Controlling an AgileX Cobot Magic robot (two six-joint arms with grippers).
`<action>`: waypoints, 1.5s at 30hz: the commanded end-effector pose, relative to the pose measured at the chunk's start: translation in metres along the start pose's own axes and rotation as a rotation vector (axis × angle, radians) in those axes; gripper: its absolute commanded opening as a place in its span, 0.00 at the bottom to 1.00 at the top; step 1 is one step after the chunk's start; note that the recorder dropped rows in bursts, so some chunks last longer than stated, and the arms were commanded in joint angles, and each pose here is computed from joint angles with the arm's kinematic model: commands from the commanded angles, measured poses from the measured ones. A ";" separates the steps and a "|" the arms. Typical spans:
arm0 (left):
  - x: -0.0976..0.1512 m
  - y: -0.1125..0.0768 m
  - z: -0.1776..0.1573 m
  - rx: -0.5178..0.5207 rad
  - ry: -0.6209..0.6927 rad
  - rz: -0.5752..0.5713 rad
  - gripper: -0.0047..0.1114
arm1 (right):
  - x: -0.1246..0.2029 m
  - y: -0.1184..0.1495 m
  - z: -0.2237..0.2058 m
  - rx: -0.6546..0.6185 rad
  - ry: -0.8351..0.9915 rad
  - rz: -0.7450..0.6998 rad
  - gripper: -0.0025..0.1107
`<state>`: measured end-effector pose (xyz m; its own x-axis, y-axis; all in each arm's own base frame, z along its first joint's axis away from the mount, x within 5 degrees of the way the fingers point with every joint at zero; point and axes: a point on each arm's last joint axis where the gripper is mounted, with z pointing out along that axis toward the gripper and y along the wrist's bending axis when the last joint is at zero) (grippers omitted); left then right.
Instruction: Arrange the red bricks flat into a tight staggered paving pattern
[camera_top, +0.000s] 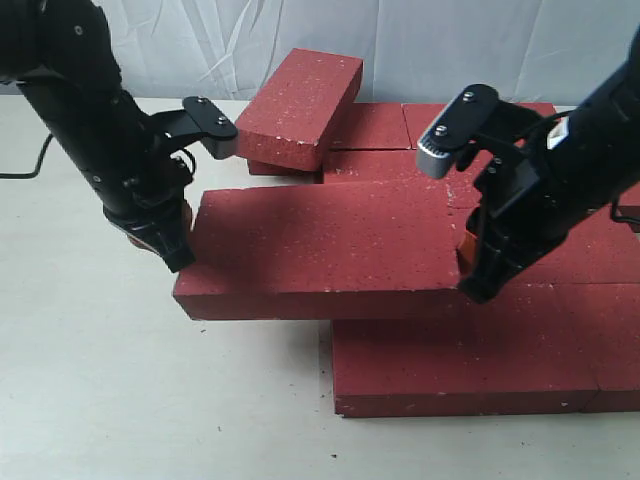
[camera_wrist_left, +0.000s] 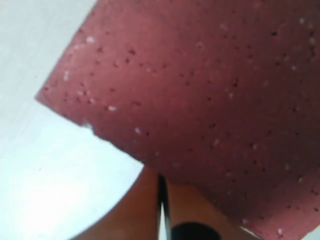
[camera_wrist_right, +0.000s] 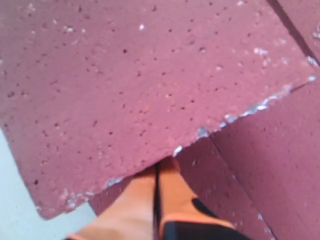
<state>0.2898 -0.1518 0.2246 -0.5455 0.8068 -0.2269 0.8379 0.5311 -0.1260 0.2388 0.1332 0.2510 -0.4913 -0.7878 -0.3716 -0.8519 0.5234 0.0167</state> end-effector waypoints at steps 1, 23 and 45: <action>0.005 0.017 -0.013 0.017 -0.101 -0.147 0.04 | -0.049 -0.004 0.027 -0.038 -0.131 0.034 0.01; 0.040 0.089 0.040 -0.096 -0.083 -0.340 0.04 | -0.122 -0.039 0.141 -0.101 -0.051 0.003 0.01; 0.064 0.102 0.044 -0.264 0.150 -0.494 0.04 | -0.099 -0.041 0.145 -0.096 0.201 -0.024 0.01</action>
<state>0.3412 -0.0606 0.1547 -0.8660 0.4918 -0.0907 0.4918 0.8704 0.0241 0.3495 0.2393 0.1506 -0.4837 -0.8466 -0.2221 -0.8751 0.4716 0.1082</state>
